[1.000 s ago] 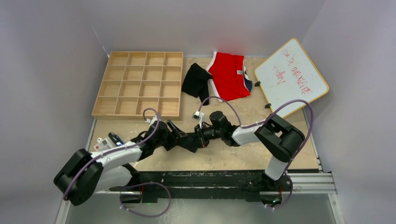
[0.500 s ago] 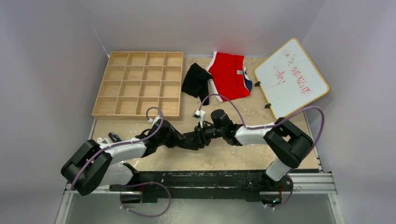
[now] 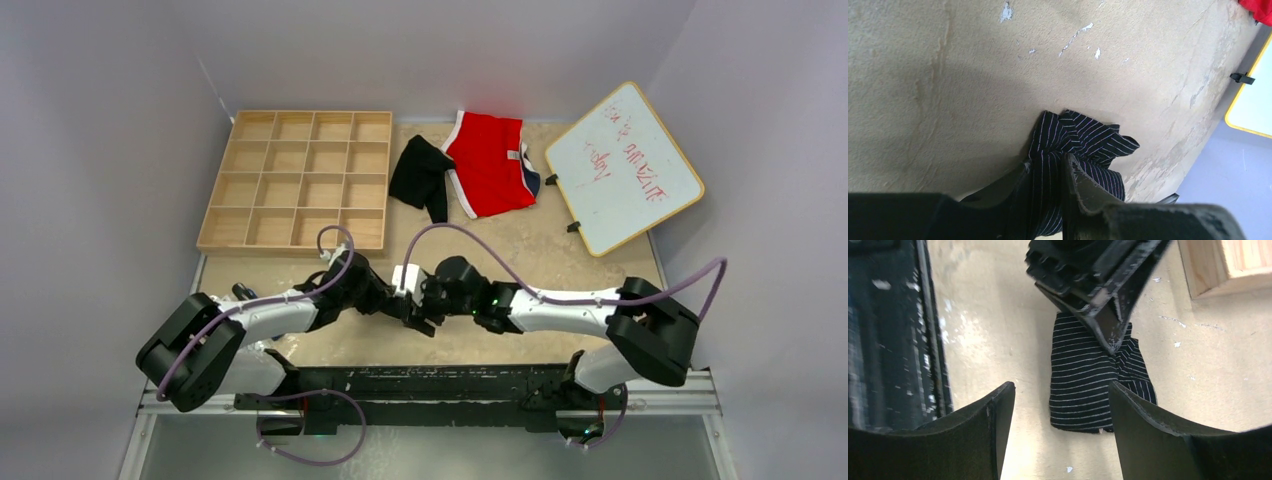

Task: Roll the underwear
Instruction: Roll the underwear to the center of the board.

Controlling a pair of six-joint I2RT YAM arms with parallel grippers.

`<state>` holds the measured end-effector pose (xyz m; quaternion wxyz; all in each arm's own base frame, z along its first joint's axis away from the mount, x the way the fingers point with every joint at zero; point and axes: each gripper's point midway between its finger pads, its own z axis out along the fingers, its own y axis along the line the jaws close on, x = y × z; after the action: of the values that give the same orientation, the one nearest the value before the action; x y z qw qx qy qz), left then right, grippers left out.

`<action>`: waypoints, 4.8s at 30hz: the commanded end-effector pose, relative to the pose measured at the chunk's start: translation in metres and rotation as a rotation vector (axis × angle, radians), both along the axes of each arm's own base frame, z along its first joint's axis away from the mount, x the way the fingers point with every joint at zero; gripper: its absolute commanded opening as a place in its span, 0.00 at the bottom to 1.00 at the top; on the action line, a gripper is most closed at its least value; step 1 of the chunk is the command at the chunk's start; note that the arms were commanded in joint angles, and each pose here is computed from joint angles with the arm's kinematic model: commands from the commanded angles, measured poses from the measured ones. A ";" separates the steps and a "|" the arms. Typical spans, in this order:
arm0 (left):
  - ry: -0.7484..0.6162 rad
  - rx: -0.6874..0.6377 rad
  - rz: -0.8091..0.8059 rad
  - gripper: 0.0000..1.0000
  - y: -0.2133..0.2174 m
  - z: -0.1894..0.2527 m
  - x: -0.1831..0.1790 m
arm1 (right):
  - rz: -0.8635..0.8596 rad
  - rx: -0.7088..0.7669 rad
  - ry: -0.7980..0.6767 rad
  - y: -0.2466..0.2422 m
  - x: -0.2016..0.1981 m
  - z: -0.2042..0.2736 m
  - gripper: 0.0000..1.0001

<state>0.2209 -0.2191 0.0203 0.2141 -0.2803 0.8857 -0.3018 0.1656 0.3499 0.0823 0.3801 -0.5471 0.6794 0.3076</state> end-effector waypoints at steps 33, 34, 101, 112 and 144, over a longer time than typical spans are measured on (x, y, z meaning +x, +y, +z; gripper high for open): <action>-0.037 -0.150 0.102 0.84 0.045 0.033 -0.039 | -0.266 -0.020 0.700 0.027 -0.038 -0.079 0.15; -0.014 -0.149 0.118 0.84 0.048 0.028 -0.043 | -0.289 -0.008 0.762 0.027 -0.040 -0.080 0.15; -0.042 -0.192 0.043 0.81 0.028 0.025 -0.036 | -0.385 0.145 0.874 0.019 -0.021 -0.057 0.11; 0.010 -0.252 -0.025 0.70 0.008 0.009 -0.042 | -0.464 0.200 1.053 0.007 -0.020 -0.083 0.12; 0.193 0.020 -0.079 0.08 0.019 -0.067 -0.043 | -0.536 0.151 1.155 -0.008 -0.009 -0.102 0.29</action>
<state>0.2100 -0.2331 0.0138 0.1513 -0.2835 0.8551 -0.4069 0.1848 0.3533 0.0248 0.1020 -0.0523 0.8088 0.5769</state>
